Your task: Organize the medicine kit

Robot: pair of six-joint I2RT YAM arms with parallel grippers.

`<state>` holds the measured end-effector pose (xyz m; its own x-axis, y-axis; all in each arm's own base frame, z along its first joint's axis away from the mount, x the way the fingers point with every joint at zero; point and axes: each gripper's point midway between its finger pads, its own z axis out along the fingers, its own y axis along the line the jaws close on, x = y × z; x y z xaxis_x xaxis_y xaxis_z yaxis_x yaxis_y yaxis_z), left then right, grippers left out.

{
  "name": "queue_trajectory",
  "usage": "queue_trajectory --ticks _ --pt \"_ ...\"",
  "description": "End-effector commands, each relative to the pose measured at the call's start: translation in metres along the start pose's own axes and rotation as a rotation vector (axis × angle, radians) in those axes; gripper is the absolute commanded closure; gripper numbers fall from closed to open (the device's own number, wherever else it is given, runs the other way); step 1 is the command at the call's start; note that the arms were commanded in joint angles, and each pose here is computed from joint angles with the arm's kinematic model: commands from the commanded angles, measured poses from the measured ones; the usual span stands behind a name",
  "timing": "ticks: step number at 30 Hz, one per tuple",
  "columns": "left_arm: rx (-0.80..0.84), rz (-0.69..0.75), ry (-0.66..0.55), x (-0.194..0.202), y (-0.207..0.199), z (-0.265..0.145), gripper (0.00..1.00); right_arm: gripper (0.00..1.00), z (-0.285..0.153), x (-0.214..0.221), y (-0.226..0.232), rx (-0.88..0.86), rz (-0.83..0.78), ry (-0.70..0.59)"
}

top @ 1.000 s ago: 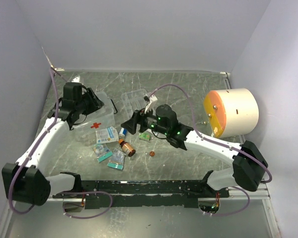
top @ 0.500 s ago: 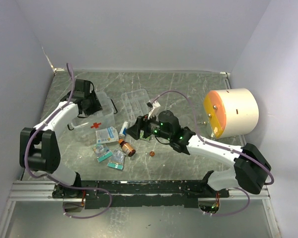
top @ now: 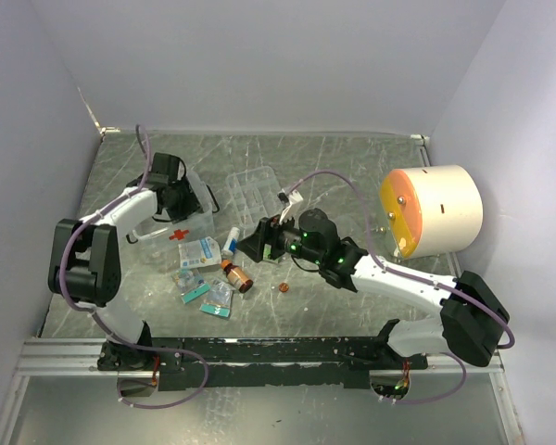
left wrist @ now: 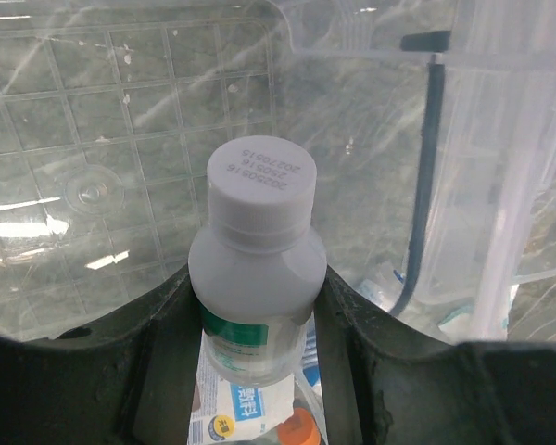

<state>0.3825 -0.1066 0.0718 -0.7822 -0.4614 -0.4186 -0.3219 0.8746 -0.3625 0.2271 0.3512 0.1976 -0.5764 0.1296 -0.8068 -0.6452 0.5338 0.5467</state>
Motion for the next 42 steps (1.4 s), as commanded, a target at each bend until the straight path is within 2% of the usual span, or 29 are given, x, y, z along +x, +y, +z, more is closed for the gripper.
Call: queue_trajectory --ticks 1,7,16,18,23,29,33,36,42 --pt "0.026 0.018 0.011 -0.002 -0.011 0.010 0.46 0.29 -0.003 -0.007 0.000 -0.001 -0.002 -0.038" --pt "0.033 0.012 0.051 0.007 -0.012 0.022 0.44 0.29 -0.001 -0.004 -0.002 0.005 -0.001 -0.031" --pt "0.028 0.039 0.060 0.007 -0.015 0.020 0.27 0.29 -0.001 -0.002 -0.004 0.009 0.002 -0.027" --pt "0.023 0.042 0.061 0.008 -0.013 0.020 0.30 0.29 -0.001 -0.003 -0.004 0.012 0.000 -0.029" --pt "0.035 0.048 0.070 0.011 -0.014 0.019 0.48 0.29 -0.002 -0.001 -0.006 0.021 0.003 -0.025" --pt "0.058 0.057 0.083 0.015 -0.017 0.015 0.58 0.29 -0.001 0.000 -0.009 0.039 0.009 -0.022" --pt "0.034 0.073 0.070 0.014 -0.014 0.010 0.57 0.30 0.000 0.001 -0.017 0.080 0.024 -0.018" --pt "0.021 0.080 0.048 0.009 -0.013 0.004 0.53 0.31 0.003 0.007 -0.026 0.127 0.041 0.003" --pt "-0.028 0.103 -0.053 -0.010 -0.008 -0.024 0.41 0.34 0.011 0.033 -0.041 0.192 0.010 0.161"
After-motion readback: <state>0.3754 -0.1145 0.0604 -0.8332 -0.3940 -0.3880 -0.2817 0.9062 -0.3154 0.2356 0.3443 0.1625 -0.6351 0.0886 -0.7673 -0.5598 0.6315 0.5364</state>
